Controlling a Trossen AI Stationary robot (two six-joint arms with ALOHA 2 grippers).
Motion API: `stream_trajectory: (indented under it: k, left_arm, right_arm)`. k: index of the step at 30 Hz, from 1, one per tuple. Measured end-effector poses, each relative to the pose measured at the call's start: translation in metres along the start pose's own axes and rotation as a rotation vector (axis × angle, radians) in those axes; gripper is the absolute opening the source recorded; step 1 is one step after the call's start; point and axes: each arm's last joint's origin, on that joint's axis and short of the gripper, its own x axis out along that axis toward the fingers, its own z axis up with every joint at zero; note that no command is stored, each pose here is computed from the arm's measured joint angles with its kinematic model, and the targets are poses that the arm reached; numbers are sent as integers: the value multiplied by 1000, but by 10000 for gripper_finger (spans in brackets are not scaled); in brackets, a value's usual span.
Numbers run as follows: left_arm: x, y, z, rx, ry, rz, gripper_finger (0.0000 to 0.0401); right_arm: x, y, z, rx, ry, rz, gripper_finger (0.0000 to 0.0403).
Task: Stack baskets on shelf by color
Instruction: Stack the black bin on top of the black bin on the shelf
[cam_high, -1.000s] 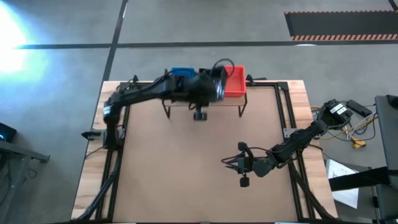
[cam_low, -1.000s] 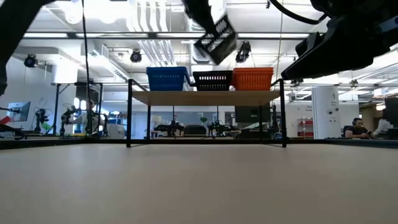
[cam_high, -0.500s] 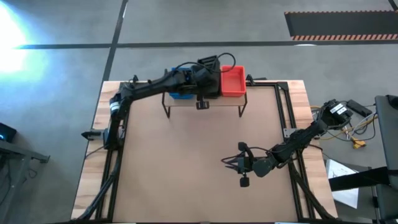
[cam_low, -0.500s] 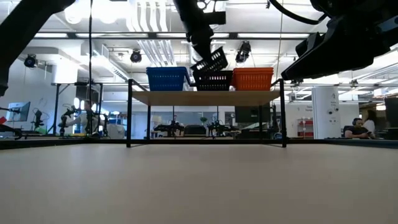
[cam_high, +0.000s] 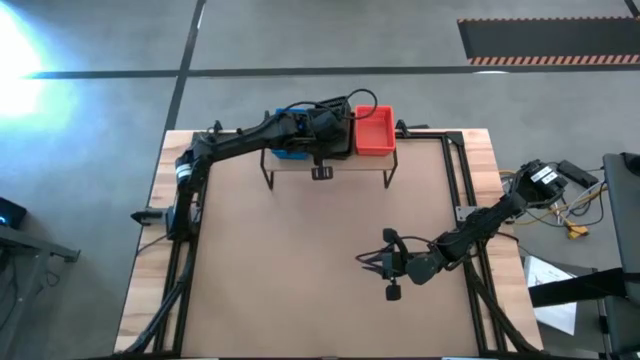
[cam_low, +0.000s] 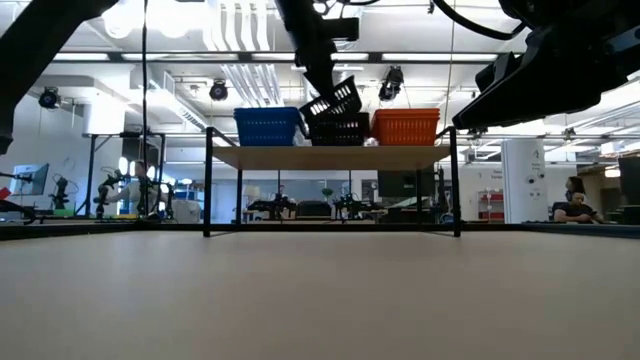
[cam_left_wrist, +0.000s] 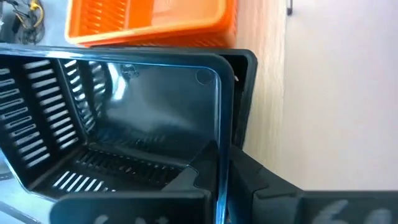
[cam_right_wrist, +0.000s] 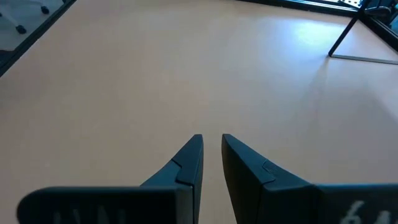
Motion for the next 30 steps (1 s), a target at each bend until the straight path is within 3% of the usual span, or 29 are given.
stream_trajectory:
  k: [16, 30]
  left_arm:
    - [-1, -4, -3, 50, 20, -50, 4]
    - [-10, 0, -1, 40, 8, -22, 120]
  right_arm:
    - [0, 0, -1, -4, 2, 0, 52]
    - [0, -1, -3, -4, 7, -1, 52]
